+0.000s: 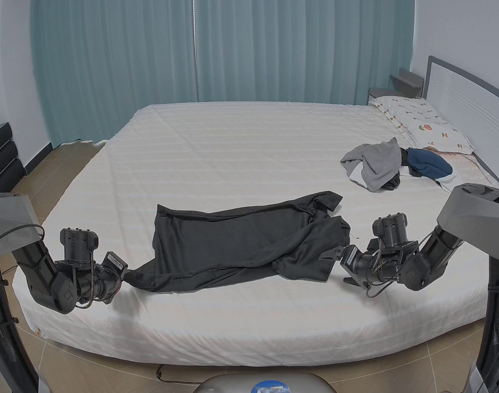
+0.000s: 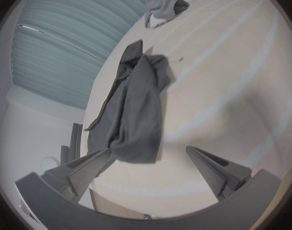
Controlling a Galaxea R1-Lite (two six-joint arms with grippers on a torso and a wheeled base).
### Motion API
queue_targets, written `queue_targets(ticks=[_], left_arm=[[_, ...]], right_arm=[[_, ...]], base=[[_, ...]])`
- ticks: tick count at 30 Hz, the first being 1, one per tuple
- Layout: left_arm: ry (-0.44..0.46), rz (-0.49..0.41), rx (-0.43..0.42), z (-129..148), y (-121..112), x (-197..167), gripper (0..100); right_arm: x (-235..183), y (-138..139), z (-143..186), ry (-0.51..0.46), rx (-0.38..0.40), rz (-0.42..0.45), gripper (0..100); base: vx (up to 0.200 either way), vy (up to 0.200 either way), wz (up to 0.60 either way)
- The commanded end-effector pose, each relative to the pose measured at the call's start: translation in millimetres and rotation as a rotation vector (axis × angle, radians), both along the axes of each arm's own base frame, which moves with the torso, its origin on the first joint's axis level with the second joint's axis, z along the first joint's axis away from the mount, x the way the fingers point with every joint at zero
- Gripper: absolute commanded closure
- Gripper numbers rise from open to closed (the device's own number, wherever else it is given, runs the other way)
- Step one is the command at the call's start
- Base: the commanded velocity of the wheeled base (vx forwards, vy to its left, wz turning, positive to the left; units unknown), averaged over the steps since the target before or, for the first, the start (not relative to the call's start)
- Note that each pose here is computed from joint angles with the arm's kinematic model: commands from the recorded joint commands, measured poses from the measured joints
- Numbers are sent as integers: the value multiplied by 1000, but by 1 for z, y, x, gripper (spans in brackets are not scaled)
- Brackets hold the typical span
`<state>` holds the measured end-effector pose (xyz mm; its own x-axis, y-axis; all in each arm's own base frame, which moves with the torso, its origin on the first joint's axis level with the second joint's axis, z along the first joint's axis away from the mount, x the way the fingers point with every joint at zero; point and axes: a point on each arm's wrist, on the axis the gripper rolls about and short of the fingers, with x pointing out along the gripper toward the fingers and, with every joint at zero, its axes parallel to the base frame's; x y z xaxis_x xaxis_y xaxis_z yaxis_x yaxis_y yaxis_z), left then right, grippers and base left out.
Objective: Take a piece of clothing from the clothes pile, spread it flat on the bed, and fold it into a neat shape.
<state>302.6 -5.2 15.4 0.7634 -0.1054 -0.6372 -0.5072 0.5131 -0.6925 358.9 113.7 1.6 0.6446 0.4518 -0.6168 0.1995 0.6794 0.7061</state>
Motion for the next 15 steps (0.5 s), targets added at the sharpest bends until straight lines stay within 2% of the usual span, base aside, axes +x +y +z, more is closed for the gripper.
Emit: queue_targets(ticks=[1, 14, 15], left_arm=[[3, 0, -1, -1, 0, -1, 100], [3, -3, -2, -1, 0, 0, 100], [2, -2, -2, 0, 0, 0, 100]], right_arm=[[2, 15, -3, 3, 17, 25, 0], [19, 35, -19, -16, 0, 37, 0], [20, 35, -18, -21, 2, 37, 100]], base=[[0, 0, 0], [0, 0, 0], [0, 0, 0]])
